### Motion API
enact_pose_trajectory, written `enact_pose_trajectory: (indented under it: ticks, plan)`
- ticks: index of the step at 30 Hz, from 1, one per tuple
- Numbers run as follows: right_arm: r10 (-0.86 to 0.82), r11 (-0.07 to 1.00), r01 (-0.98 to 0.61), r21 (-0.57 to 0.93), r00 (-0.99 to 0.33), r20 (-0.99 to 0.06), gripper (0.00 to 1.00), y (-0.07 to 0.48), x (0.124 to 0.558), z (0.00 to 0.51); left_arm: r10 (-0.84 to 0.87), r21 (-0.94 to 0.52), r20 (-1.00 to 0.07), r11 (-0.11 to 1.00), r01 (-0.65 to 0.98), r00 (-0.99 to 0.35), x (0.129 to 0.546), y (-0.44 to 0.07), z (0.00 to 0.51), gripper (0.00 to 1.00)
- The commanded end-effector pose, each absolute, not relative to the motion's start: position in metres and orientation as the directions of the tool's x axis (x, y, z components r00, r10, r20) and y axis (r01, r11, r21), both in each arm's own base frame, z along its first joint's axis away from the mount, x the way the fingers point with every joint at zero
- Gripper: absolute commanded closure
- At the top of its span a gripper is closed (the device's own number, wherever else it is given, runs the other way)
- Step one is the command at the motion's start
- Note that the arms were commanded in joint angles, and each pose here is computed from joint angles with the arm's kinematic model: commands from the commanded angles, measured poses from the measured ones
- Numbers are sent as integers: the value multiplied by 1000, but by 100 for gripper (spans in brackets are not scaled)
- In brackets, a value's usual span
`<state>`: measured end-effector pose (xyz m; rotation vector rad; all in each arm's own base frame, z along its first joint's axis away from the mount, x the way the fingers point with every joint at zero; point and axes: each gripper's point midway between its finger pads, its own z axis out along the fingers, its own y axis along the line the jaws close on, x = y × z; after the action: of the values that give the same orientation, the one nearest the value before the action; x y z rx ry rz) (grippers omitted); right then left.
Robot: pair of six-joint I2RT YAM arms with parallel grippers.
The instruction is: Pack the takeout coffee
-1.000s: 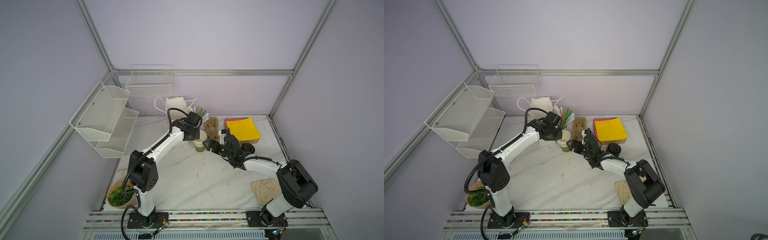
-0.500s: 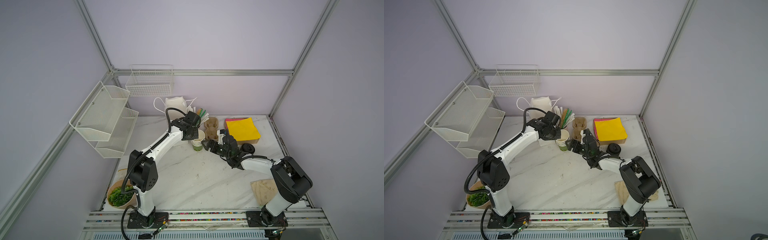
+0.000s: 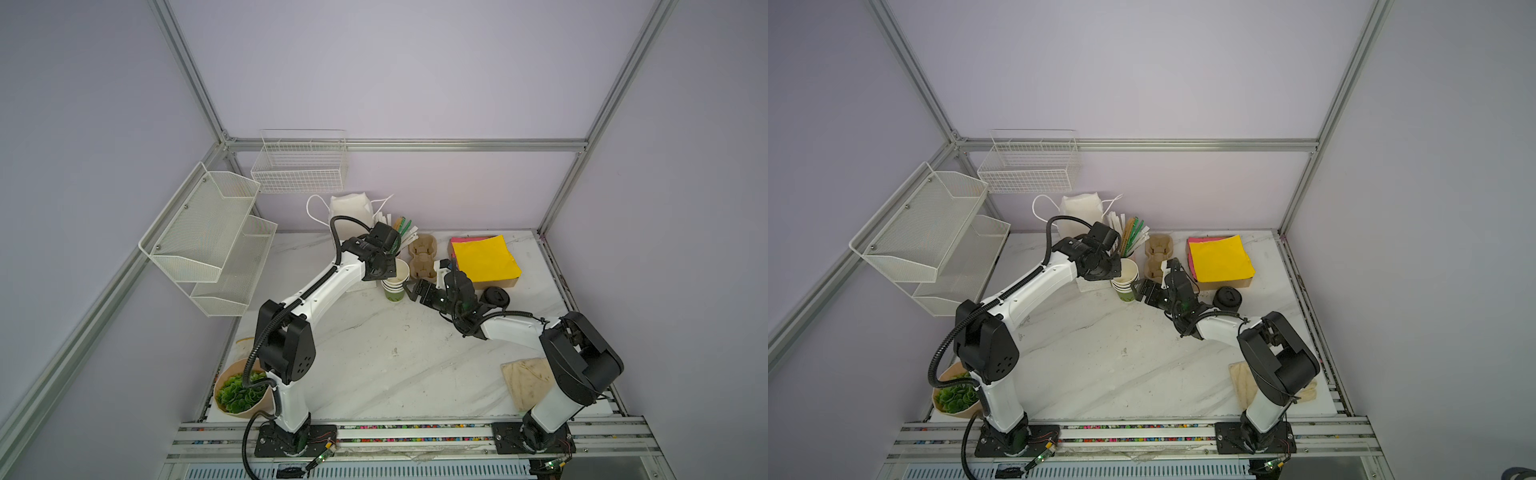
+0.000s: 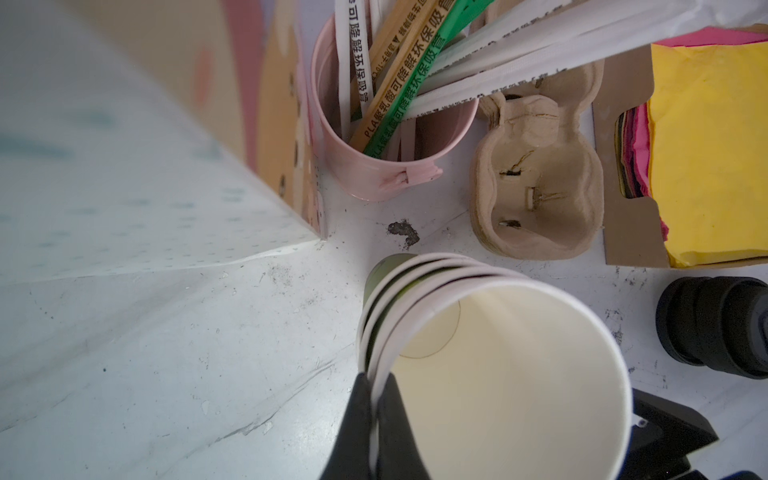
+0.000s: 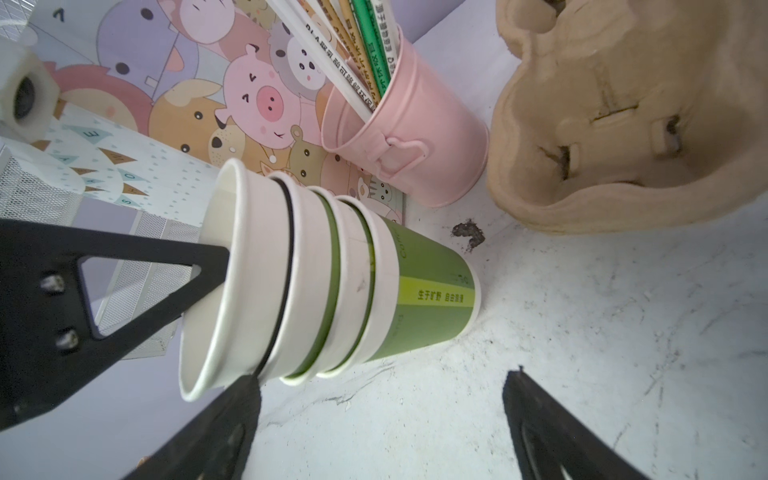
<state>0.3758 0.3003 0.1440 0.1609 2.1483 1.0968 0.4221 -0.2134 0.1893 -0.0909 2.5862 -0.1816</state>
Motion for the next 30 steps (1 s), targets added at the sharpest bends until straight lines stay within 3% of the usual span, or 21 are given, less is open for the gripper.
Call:
enact_pose_trajectory:
  ticks: [1, 12, 30]
  plan:
    - [407, 671, -131, 730, -757, -510, 6, 294, 374, 121, -182, -287, -594, 958, -5, -784, 430, -226, 254, 100]
    - [412, 665, -132, 736, -756, -508, 6, 294, 374, 124, -186, -287, -606, 958, -5, -773, 432, -224, 264, 100]
    - [448, 616, -213, 758, -697, -560, 6, 288, 366, 183, -149, -235, -584, 972, -9, -798, 431, -220, 246, 100]
